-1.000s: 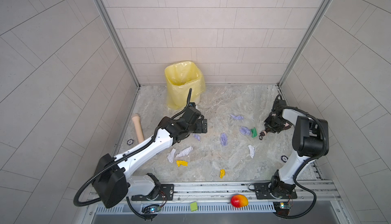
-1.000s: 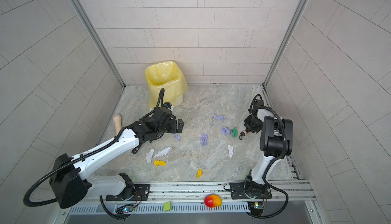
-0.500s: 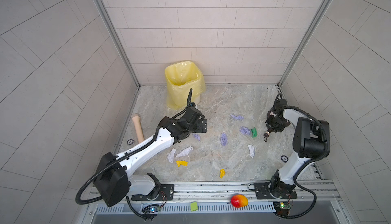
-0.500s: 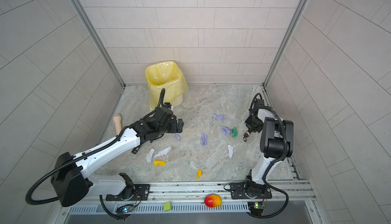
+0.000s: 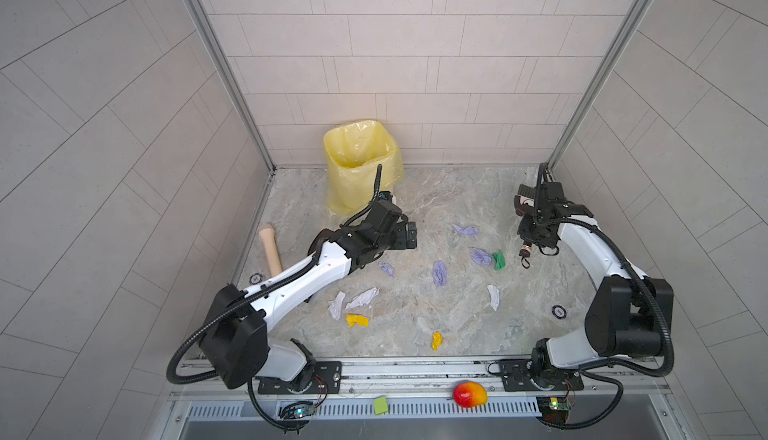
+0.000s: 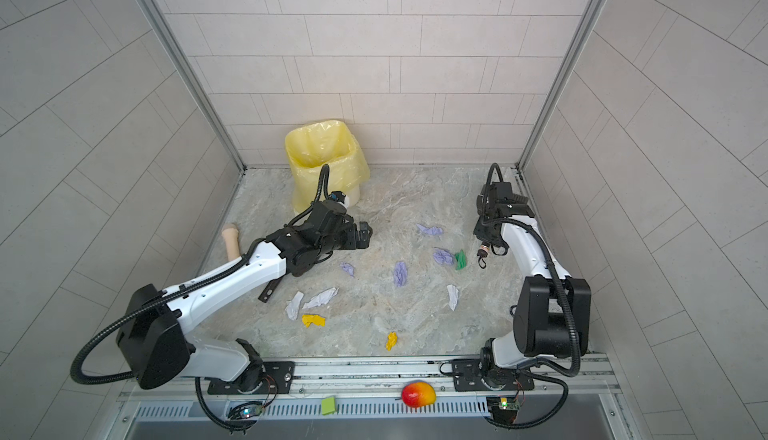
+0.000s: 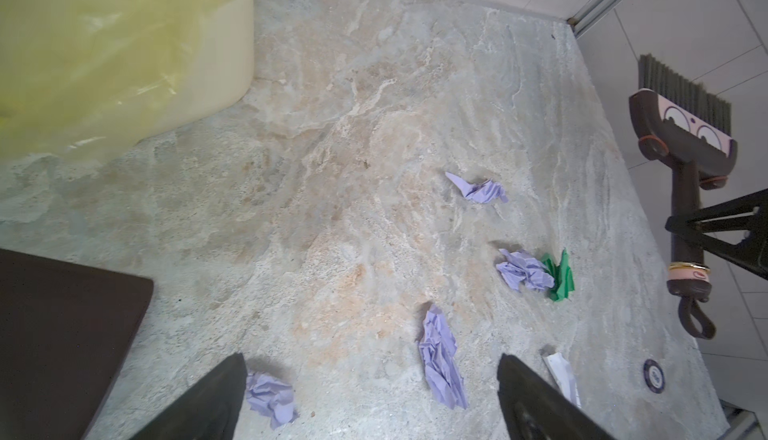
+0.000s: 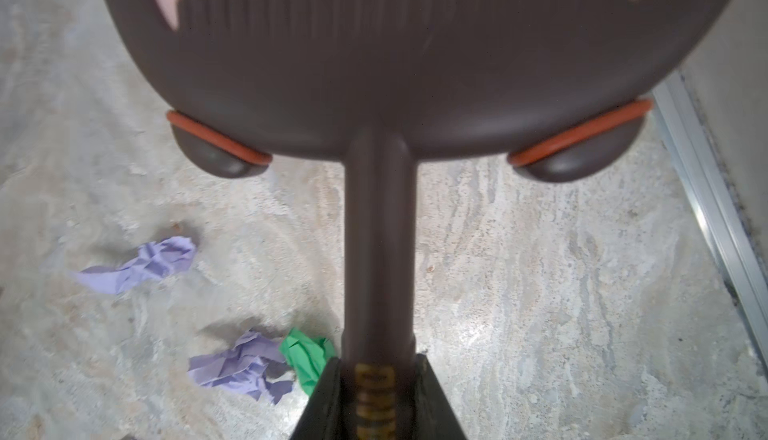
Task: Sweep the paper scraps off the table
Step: 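Carry the brush toward the left gripper while left reaches its head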
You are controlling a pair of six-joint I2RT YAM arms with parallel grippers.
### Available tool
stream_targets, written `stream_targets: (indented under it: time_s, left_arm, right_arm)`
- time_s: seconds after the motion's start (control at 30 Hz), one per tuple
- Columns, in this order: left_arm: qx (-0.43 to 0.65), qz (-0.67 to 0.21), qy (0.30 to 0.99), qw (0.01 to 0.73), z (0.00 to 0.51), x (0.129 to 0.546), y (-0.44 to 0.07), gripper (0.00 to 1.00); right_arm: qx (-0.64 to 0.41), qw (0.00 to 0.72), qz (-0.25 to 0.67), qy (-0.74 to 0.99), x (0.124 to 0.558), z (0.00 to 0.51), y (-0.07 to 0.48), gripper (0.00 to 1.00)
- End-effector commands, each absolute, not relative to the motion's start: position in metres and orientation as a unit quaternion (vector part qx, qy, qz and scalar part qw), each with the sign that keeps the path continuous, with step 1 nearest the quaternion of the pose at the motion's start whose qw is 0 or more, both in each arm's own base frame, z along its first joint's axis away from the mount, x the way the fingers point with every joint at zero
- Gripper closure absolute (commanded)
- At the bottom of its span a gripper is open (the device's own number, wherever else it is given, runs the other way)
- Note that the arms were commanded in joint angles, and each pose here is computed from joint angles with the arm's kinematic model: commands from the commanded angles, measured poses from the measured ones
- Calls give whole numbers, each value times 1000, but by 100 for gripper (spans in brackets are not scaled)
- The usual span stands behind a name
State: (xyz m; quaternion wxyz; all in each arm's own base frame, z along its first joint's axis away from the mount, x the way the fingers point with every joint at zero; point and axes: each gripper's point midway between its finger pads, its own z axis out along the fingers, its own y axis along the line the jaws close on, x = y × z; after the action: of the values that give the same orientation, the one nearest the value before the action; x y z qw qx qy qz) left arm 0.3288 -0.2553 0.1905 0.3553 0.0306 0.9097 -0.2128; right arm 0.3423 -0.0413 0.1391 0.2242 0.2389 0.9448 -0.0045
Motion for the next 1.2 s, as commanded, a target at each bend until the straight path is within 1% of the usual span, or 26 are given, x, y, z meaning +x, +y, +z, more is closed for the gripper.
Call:
stream_targets:
  time_s: [0.0,0.17,0.27,0.57,0.77,0.87,1.07,1.17]
  left_arm:
    - [24,-275,886,372,218,341,-274,0]
    - [27,-359,856,371,240,346,-291,0]
    - [35,-414,827,378,260,348,-301,1]
    - [59,-487,789,371,285,348,-324,3]
    - [49,-515,769,375,295,354,-327,5]
    - [36,-524,764,375,296,360,-323,10]
    - [27,-524,766,371,292,365,-318,23]
    - [25,-523,768,369,289,367,-316,31]
  right_arm:
    - [169,282,-4,944,347,176,-18,100]
    - [63,323,46,943,347,204,39,100]
    - [9,331,67,941,342,214,69,100]
    - [-112,347,133,922,324,235,154,100]
    - [-150,362,168,904,314,248,190,100]
    - [-165,365,184,898,308,252,203,100]
    - [-188,363,198,891,300,255,216,100]
    - [-195,365,202,888,298,258,219,100]
